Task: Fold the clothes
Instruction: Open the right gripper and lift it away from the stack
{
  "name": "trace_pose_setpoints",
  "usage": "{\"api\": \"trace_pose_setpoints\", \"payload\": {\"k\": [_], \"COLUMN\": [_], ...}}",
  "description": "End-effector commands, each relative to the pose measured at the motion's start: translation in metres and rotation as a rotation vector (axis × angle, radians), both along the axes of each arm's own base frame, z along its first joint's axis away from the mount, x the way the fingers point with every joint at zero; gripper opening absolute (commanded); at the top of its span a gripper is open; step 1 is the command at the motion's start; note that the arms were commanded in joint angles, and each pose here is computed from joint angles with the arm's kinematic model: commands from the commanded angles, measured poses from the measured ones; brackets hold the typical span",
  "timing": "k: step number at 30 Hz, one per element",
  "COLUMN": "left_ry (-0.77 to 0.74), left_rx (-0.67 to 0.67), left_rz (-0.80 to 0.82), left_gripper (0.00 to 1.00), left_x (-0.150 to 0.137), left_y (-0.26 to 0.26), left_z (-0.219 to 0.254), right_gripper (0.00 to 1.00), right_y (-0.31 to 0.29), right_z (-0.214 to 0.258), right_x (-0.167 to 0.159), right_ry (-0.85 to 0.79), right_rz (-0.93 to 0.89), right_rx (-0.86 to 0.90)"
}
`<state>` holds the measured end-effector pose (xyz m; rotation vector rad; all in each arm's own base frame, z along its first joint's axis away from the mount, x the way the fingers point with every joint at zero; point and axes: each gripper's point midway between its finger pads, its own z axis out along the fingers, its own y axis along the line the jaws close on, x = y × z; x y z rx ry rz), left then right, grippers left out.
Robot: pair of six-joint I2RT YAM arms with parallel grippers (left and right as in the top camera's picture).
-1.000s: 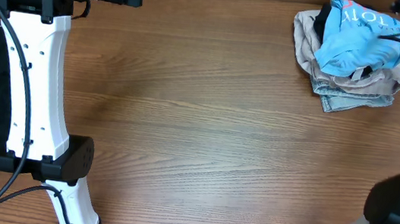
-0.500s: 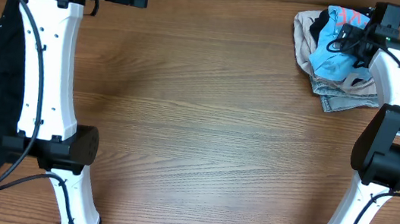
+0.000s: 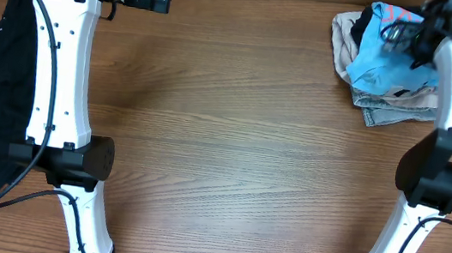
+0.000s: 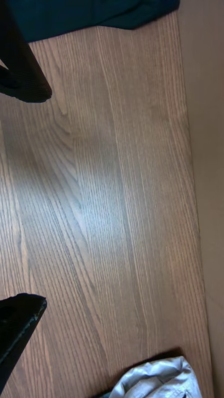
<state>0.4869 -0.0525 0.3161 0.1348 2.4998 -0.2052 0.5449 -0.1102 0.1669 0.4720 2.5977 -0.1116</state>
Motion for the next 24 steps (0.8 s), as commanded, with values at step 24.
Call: {"api": "trace_pose_setpoints", "payload": {"k": [24], "left_ry": [0.014], "left_rx": [0.012], "left_rz": [-0.014], "left_gripper": [1.0], "left_x": [0.003], "left_y": [0.001], "left_z": [-0.008], "right_gripper": [1.0], "right_y": [0.046], "right_z": [0.347], "right_x": [-0.204], "right_ry": [-0.632], "right_rz": [0.031], "right_rx": [-0.074]}}
